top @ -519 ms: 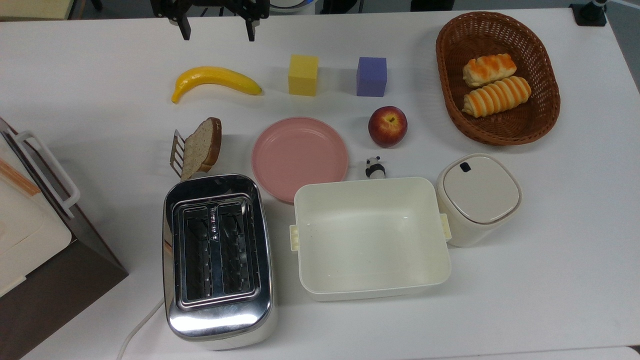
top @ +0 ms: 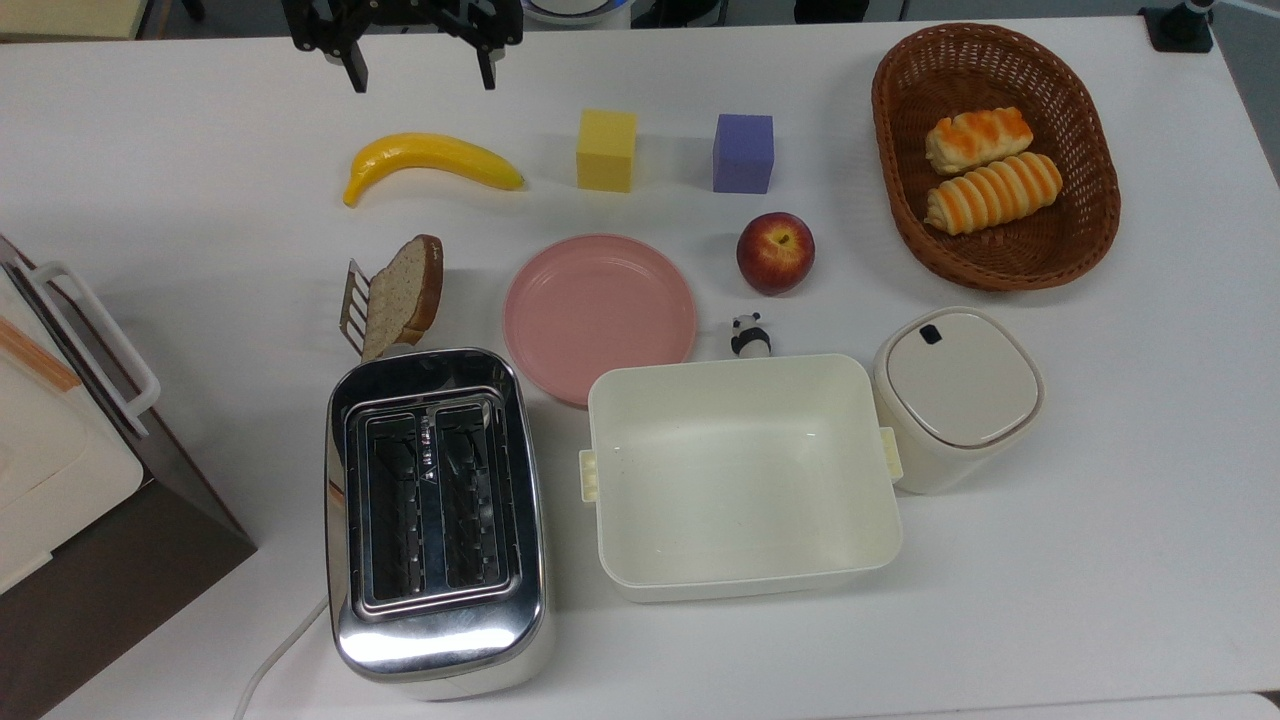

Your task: Put the bread in the toaster

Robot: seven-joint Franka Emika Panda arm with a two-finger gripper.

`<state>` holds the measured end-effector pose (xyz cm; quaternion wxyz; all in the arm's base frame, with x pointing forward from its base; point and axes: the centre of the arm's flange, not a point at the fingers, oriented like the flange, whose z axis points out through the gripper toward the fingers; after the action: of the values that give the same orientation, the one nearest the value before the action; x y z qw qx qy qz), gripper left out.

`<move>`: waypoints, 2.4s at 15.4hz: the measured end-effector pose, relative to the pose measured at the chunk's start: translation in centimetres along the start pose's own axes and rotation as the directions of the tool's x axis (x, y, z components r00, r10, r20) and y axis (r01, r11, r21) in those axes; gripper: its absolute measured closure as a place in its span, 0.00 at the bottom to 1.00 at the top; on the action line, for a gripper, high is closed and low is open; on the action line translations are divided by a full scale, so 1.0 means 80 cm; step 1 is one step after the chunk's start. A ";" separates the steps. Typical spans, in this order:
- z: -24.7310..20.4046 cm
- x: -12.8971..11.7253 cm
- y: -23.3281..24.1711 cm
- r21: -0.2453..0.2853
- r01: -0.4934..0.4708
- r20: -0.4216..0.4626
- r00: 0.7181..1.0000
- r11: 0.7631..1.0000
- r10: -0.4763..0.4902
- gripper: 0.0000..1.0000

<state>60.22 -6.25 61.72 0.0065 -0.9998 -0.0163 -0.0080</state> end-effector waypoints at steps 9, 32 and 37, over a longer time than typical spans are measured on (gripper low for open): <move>0.002 0.001 0.001 0.001 0.000 0.002 1.000 1.000 0.000 0.00; 0.129 0.031 0.034 -0.116 -0.030 0.125 0.991 0.993 0.045 0.00; 0.149 0.031 0.059 -0.124 -0.059 0.148 0.986 0.991 0.077 0.00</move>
<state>63.06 -10.69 49.77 -0.0542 -0.9961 0.0179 0.0679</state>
